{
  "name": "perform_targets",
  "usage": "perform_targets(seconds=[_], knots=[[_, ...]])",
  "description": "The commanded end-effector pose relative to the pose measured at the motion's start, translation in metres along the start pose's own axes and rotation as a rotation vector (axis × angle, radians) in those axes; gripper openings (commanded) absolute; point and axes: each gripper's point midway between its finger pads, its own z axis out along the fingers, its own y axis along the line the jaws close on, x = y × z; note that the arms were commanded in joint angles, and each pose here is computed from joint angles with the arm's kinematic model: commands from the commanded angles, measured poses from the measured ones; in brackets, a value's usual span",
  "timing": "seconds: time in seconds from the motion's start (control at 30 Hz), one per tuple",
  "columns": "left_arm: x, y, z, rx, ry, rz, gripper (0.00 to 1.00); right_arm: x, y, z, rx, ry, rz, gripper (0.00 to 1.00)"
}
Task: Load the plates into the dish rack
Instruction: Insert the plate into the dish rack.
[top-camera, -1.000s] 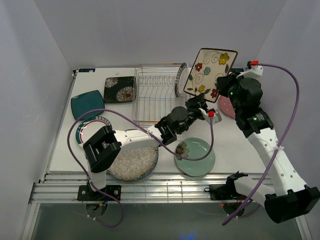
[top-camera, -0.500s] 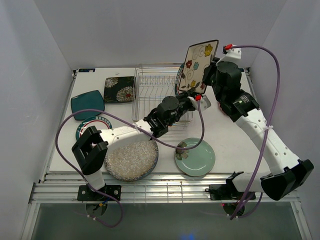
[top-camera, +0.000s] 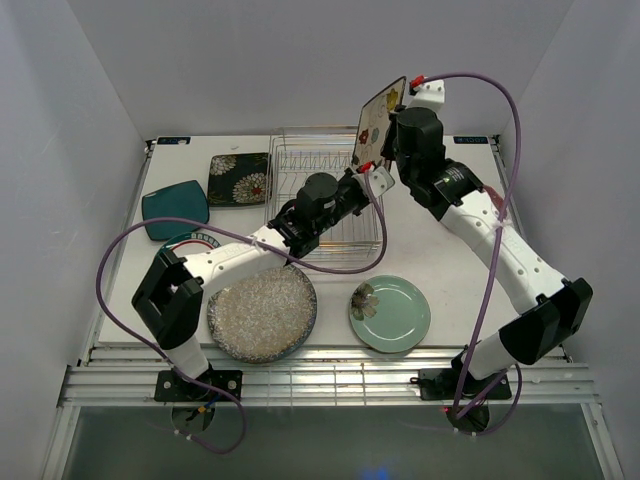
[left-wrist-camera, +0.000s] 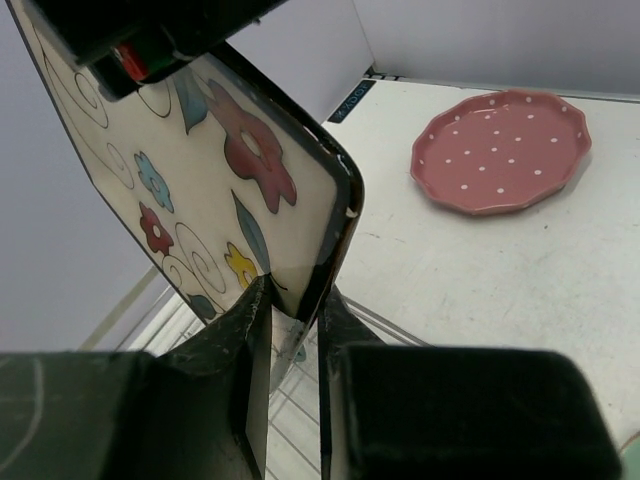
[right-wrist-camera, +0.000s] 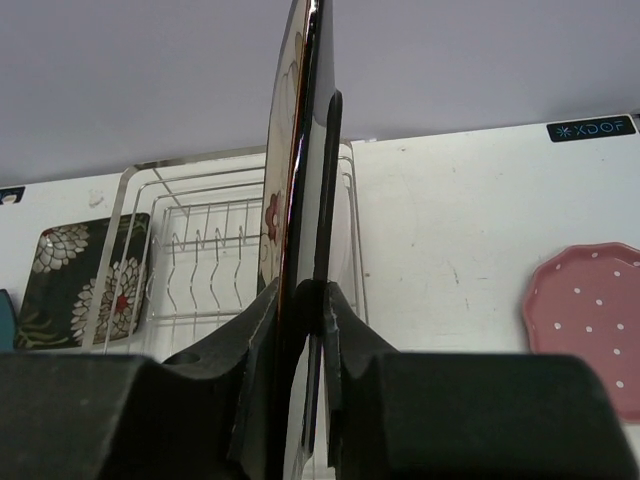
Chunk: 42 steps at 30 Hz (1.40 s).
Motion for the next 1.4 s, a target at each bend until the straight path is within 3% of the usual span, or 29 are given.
perform_targets(seconds=[0.0, 0.83, 1.37], knots=[[-0.086, 0.054, -0.02, -0.065, -0.236, -0.185, 0.0, -0.07, 0.03, -0.025, -0.135, -0.177, 0.035, 0.08], [-0.042, 0.056, -0.02, -0.125, -0.229, -0.046, 0.0, -0.05, 0.043, 0.028, -0.066, -0.125, 0.014, 0.08], [-0.029, 0.038, -0.005, -0.045, -0.232, -0.123, 0.0, -0.038, 0.022, 0.055, -0.009, -0.079, -0.015, 0.08]])
